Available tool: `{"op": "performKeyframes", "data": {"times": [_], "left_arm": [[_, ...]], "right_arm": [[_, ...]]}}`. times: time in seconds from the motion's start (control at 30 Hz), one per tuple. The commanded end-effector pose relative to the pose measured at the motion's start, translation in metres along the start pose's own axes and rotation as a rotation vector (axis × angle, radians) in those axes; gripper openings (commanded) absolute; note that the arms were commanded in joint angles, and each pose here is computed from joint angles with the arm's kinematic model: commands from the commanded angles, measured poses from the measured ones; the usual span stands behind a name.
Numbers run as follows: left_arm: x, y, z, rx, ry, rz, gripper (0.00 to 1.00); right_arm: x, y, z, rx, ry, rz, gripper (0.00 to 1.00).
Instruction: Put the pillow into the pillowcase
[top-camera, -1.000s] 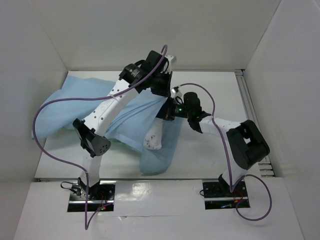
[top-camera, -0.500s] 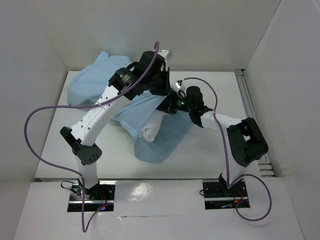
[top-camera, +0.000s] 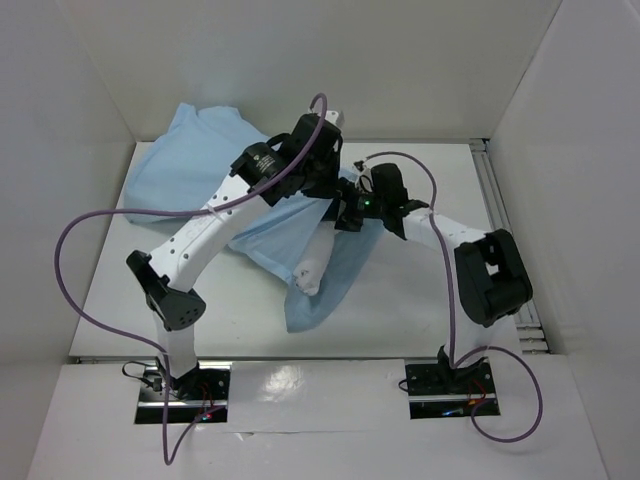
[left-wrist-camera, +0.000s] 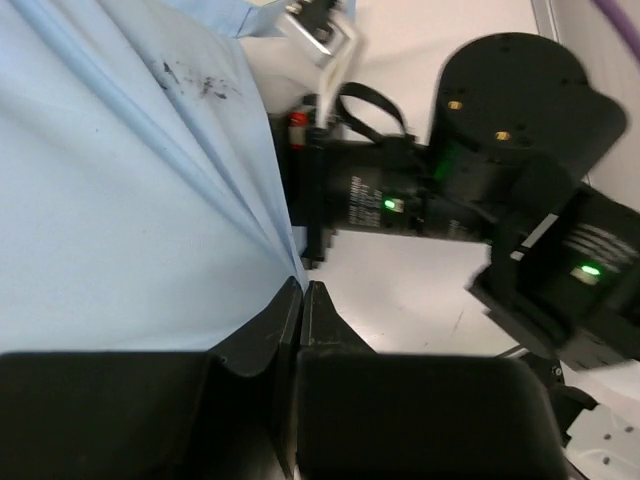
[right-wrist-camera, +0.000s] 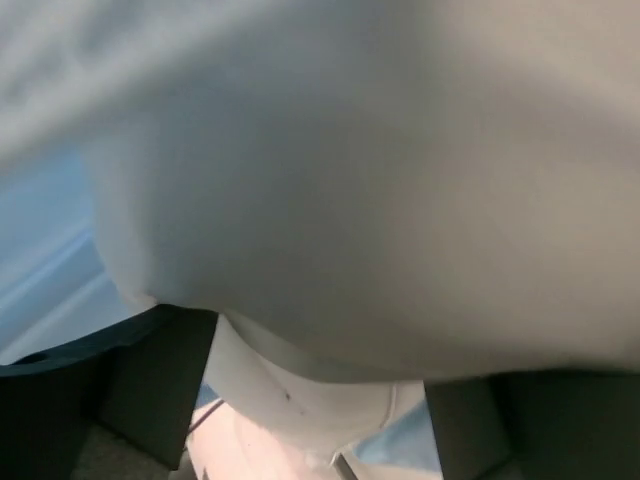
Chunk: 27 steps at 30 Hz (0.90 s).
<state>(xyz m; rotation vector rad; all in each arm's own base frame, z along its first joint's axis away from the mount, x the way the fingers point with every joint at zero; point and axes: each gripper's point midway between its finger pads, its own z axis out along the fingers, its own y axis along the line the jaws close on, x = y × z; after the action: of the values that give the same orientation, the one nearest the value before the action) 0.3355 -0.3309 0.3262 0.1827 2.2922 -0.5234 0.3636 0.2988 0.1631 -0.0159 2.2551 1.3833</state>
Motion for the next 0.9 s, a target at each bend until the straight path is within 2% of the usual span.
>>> {"op": "performKeyframes", "data": {"times": [0.0, 0.03, 0.07, 0.1, 0.17, 0.2, 0.23, 0.37, 0.47, 0.7, 0.87], "left_arm": [[-0.02, -0.034, -0.01, 0.155, -0.059, 0.001, 0.11], [-0.018, -0.032, -0.007, 0.148, -0.05, 0.019, 0.14], [-0.011, -0.022, 0.005, 0.106, -0.02, 0.033, 0.23], [-0.007, -0.016, 0.011, 0.076, -0.004, 0.055, 0.27], [-0.004, -0.012, 0.018, 0.056, 0.008, 0.092, 0.43], [0.001, -0.009, 0.022, 0.047, 0.024, 0.123, 0.6], [0.001, -0.008, 0.022, 0.047, 0.024, 0.142, 0.66], [0.027, -0.004, 0.032, 0.0, 0.088, 0.284, 0.84], [0.056, -0.006, 0.047, -0.049, 0.153, 0.379, 0.86], [0.081, 0.022, 0.078, -0.405, 0.102, 0.597, 0.87], [0.087, 0.024, 0.097, -0.443, 0.086, 0.661, 0.86]], "right_arm": [[0.0, -0.031, -0.036, 0.231, -0.01, -0.059, 0.86], [0.005, -0.04, -0.054, 0.334, -0.023, -0.051, 0.88], [0.011, -0.054, -0.067, 0.401, -0.029, -0.035, 0.9], [0.003, -0.059, -0.086, 0.473, -0.092, -0.036, 0.92], [0.019, -0.079, -0.111, 0.592, -0.083, 0.009, 0.94], [0.02, -0.085, -0.123, 0.632, -0.105, 0.027, 0.94], [0.015, -0.084, -0.138, 0.682, -0.165, 0.022, 0.96], [0.026, -0.096, -0.182, 0.815, -0.266, 0.101, 0.99], [0.025, -0.1, -0.208, 0.883, -0.334, 0.137, 0.99], [0.02, -0.111, -0.247, 0.975, -0.449, 0.207, 0.99], [0.032, -0.119, -0.25, 0.975, -0.398, 0.24, 0.99]]}}
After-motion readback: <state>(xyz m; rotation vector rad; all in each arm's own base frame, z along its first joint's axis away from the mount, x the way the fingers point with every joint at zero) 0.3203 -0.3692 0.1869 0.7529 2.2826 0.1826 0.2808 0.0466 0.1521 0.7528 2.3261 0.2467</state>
